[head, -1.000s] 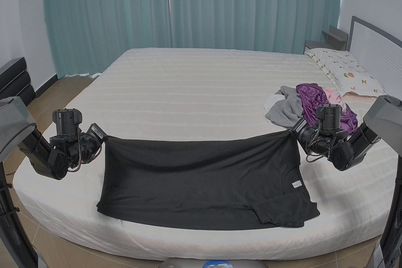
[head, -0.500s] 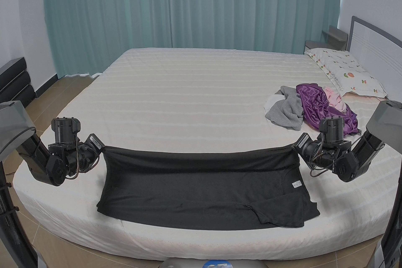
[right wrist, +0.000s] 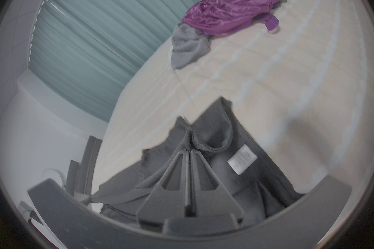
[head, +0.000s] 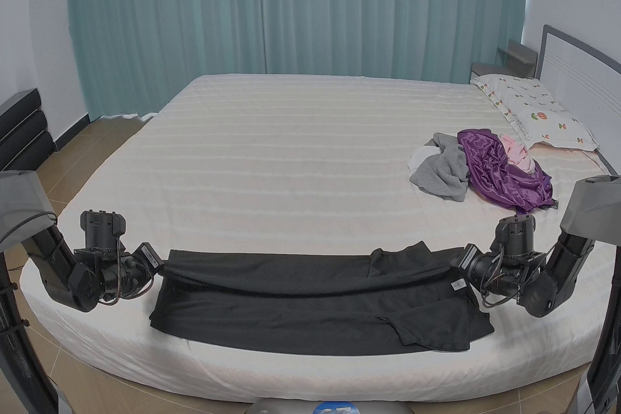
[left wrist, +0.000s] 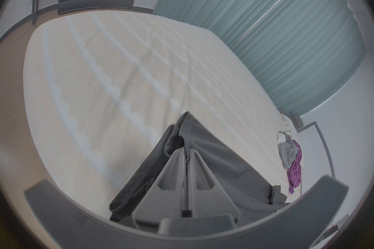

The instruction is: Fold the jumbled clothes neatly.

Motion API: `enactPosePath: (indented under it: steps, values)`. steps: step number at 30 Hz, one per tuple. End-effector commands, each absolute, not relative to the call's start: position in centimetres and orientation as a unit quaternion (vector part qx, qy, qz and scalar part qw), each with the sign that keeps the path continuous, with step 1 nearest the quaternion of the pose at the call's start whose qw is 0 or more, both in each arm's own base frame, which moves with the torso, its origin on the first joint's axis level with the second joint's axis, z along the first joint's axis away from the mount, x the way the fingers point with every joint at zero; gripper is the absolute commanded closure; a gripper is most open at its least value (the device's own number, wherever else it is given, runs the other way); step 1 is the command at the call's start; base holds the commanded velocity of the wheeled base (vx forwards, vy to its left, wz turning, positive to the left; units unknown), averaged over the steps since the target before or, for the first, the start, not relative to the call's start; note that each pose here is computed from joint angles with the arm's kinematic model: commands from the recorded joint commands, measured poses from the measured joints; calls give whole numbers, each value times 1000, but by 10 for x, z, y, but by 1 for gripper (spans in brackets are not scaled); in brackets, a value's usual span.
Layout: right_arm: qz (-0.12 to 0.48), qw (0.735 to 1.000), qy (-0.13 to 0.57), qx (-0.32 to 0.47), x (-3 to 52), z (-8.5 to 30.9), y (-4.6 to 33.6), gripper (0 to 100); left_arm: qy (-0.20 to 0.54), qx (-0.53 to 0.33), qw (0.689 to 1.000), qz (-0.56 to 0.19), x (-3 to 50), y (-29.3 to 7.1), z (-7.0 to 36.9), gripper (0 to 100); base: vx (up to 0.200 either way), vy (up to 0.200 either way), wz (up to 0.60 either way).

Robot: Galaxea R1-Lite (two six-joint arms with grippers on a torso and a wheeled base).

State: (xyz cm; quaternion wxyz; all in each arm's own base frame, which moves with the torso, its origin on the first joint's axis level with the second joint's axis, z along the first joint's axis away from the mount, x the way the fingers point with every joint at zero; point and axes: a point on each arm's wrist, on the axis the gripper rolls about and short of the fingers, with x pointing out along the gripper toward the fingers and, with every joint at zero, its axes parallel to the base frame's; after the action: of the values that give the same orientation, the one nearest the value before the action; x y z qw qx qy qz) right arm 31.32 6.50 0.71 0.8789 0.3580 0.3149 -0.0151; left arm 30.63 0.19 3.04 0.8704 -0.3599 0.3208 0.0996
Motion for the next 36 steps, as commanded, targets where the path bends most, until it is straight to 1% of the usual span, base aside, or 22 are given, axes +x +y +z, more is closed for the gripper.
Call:
enactPosePath:
  steps: [1, 7, 15, 16, 17, 22, 24, 27, 29, 33, 36]
  values:
    - [-22, 872, 352, 341, 300, -15, 66, 100, 349, -355, 861, 107, 299, 0, 17, 100, 0, 0, 0]
    - [-23, 872, 360, 331, 297, -23, 66, 100, 365, -350, 856, 111, 295, -1, 8, 100, 0, 0, 0]
    - [-26, 871, 363, 329, 296, -25, 65, 100, 373, -344, 854, 111, 293, -2, 5, 100, 0, 0, 0]
    - [-26, 871, 363, 329, 296, -25, 65, 100, 373, -344, 855, 111, 293, -2, 5, 0, 0, 0, 0]
    - [-25, 871, 363, 329, 295, -25, 66, 0, 373, -342, 855, 110, 293, -2, 5, 0, 0, 0, 0]
    - [-21, 874, 347, 339, 296, -13, 64, 0, 364, -346, 858, 108, 293, -1, 11, 0, 0, 0, 0]
    - [-19, 873, 331, 357, 294, 0, 61, 0, 345, -353, 864, 104, 295, 1, 24, 0, 0, 0, 0]
    - [-27, 865, 318, 387, 290, 10, 55, 0, 319, -363, 870, 93, 294, 7, 41, 0, 0, 0, 0]
    - [-29, 856, 317, 408, 286, 14, 49, 0, 313, -372, 871, 70, 294, 8, 50, 0, 0, 0, 0]
    - [-19, 846, 309, 434, 285, 17, 34, 0, 321, -371, 871, 33, 305, 7, 57, 0, 0, 0, 0]
    - [-17, 843, 311, 438, 283, 14, 30, 0, 350, -343, 872, 17, 314, 6, 53, 0, 0, 0, 0]
